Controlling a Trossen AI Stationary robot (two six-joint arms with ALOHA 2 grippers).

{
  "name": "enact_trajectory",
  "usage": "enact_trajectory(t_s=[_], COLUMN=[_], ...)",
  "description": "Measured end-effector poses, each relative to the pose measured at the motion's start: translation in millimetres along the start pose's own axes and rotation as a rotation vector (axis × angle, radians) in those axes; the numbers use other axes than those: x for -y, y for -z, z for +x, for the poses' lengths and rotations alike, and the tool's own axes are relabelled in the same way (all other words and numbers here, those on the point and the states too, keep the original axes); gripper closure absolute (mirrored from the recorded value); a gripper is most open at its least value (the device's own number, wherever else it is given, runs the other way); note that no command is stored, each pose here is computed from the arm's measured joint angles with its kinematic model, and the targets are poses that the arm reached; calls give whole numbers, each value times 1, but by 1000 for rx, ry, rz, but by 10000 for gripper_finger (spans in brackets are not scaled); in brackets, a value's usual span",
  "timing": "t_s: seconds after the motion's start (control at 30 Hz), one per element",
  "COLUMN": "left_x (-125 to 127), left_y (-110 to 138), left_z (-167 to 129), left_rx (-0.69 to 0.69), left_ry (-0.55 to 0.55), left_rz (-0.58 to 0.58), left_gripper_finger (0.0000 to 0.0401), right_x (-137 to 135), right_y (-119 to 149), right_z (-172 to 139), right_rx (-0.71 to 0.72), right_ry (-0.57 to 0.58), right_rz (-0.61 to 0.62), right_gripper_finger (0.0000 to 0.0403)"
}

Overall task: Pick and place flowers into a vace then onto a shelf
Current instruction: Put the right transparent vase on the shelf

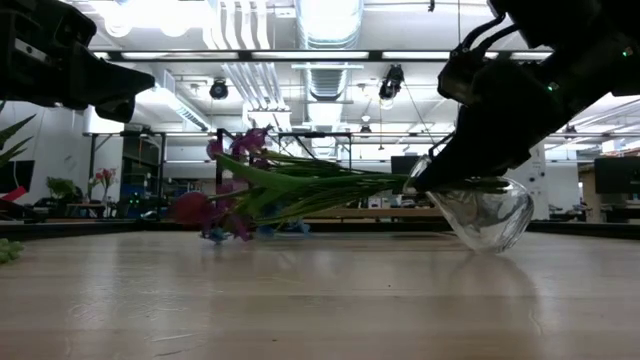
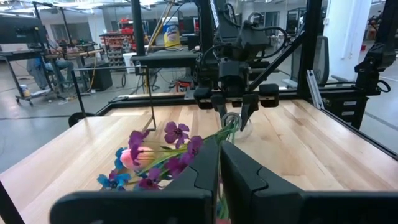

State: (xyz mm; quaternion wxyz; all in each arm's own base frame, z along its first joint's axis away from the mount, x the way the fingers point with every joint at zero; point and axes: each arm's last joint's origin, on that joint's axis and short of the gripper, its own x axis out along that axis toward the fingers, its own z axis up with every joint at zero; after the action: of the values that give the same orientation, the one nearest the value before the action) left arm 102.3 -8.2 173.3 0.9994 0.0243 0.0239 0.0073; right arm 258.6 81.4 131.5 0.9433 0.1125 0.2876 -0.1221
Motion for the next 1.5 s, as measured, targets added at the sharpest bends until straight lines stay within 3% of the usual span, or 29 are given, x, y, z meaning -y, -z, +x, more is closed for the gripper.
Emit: enact_trajectory(t_s=[0.9,1.27,1.5], left_x=[0,0,0], left_y=[-2,-2,-2], left_z=[0,0,0], left_rx=[22,22,22], left_ry=[-1,-1,-1], left_rz=[-3,-3,-3], left_gripper_finger=[401,401,401], right_x=[3,-3,-7], right_y=[-33,-57,-64], right_z=[-59,-69,-67], right_rx=[318,549,720], right_ry=[30,46,54], right_rz=[-26,-144,-157], right_gripper_finger=[259,259,259])
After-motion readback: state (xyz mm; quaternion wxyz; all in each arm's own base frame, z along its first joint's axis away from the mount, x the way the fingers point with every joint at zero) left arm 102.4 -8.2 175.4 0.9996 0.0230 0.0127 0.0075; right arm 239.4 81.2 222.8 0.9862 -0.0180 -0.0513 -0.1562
